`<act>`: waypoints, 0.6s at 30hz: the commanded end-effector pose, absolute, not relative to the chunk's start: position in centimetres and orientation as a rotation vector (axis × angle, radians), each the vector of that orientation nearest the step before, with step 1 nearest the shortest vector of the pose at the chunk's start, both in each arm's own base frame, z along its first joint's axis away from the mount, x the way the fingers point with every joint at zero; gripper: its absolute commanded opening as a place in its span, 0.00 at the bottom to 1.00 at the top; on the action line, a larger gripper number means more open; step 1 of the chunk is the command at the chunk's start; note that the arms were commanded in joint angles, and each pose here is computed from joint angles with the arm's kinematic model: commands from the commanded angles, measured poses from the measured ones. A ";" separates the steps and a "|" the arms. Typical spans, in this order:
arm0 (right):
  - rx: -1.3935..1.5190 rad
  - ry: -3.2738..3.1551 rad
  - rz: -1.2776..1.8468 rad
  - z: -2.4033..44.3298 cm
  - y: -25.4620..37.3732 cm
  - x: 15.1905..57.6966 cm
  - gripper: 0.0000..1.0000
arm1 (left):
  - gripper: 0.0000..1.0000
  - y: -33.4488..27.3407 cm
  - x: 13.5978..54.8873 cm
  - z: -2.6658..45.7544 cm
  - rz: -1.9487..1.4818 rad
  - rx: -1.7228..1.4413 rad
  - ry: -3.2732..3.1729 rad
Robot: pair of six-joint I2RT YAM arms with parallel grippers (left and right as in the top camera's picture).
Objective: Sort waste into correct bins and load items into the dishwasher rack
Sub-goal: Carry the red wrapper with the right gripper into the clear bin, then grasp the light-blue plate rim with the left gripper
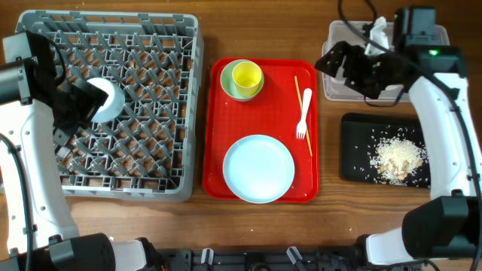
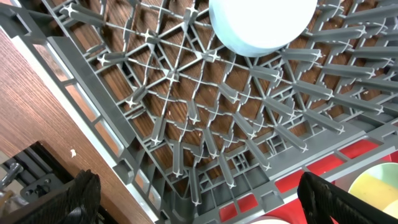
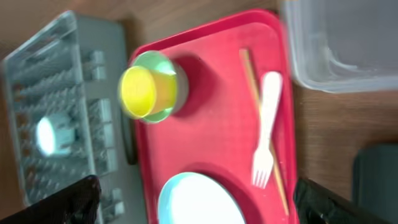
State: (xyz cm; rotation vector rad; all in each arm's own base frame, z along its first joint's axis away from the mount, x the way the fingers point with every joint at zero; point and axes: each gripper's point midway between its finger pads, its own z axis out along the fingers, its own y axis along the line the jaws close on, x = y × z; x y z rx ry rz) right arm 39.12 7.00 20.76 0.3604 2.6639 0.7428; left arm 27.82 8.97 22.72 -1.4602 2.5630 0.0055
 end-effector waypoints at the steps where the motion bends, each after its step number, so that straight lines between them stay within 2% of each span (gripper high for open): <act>1: 0.780 2.626 0.460 19.1 1.5 39.6 1.00 | 1.00 9.2 27.9 23.2 0.006 -1.480 2.530; 6: 0.906 2.584 0.460 19.1 -0.3 39.7 1.00 | 1.00 9.2 28.0 23.2 0.003 -1.479 2.527; 10: 0.897 2.569 0.464 19.3 -0.3 40.1 1.00 | 1.00 9.1 30.8 23.9 -0.108 -1.423 2.447; 13: 0.897 2.568 0.464 19.3 -0.3 40.1 1.00 | 1.00 3.1 30.1 23.9 -0.507 -1.406 2.594; 15: 0.897 2.568 0.464 19.3 -0.3 40.1 1.00 | 1.00 -0.4 29.0 23.5 -0.632 -1.318 2.722; 18: 0.897 2.568 0.464 19.3 -0.3 40.1 1.00 | 1.00 -6.5 27.7 22.4 -0.683 -1.022 2.932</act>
